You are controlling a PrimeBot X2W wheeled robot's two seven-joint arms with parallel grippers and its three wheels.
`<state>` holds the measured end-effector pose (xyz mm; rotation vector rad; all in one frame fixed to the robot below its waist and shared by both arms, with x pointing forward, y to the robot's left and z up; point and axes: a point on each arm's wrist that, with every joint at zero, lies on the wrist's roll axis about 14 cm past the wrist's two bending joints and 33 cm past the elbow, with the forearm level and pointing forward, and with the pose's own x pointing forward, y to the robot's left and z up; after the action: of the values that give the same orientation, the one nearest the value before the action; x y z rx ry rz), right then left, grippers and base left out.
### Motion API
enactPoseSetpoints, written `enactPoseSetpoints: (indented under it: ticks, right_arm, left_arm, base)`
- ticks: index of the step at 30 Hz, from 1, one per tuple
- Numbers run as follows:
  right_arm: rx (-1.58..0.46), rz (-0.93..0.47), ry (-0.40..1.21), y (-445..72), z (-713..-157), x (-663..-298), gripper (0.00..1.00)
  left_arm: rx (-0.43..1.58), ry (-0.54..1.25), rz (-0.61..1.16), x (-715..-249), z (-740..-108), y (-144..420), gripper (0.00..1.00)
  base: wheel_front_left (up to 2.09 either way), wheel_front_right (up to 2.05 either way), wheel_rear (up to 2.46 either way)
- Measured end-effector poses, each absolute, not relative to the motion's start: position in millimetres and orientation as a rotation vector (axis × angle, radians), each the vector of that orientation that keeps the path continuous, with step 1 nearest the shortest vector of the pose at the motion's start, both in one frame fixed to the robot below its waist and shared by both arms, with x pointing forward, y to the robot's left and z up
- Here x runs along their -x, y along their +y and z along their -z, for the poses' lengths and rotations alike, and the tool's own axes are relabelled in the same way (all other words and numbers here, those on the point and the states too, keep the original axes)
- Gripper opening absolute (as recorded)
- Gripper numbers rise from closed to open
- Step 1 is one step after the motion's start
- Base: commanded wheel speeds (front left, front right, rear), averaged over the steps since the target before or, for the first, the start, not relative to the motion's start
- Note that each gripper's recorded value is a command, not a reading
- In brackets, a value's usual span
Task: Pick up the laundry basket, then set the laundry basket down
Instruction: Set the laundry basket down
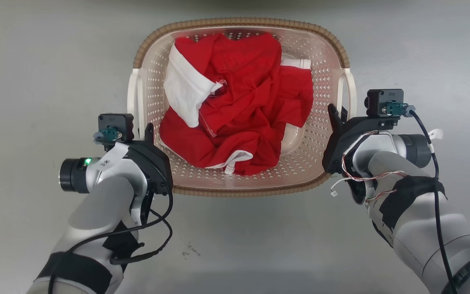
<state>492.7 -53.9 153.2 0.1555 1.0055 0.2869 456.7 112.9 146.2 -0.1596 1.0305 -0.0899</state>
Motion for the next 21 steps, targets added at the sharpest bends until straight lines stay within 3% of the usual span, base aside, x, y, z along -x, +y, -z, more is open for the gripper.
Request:
enactPoseSetpoints:
  ticks: [21]
  right_arm:
    - [-0.159,-0.29,0.99,-52,-140,-499,0.0]
  left_arm:
    - [0.146,1.005,0.091,-468,-134,115,0.0]
  base:
    - [0.0,0.0,0.0]
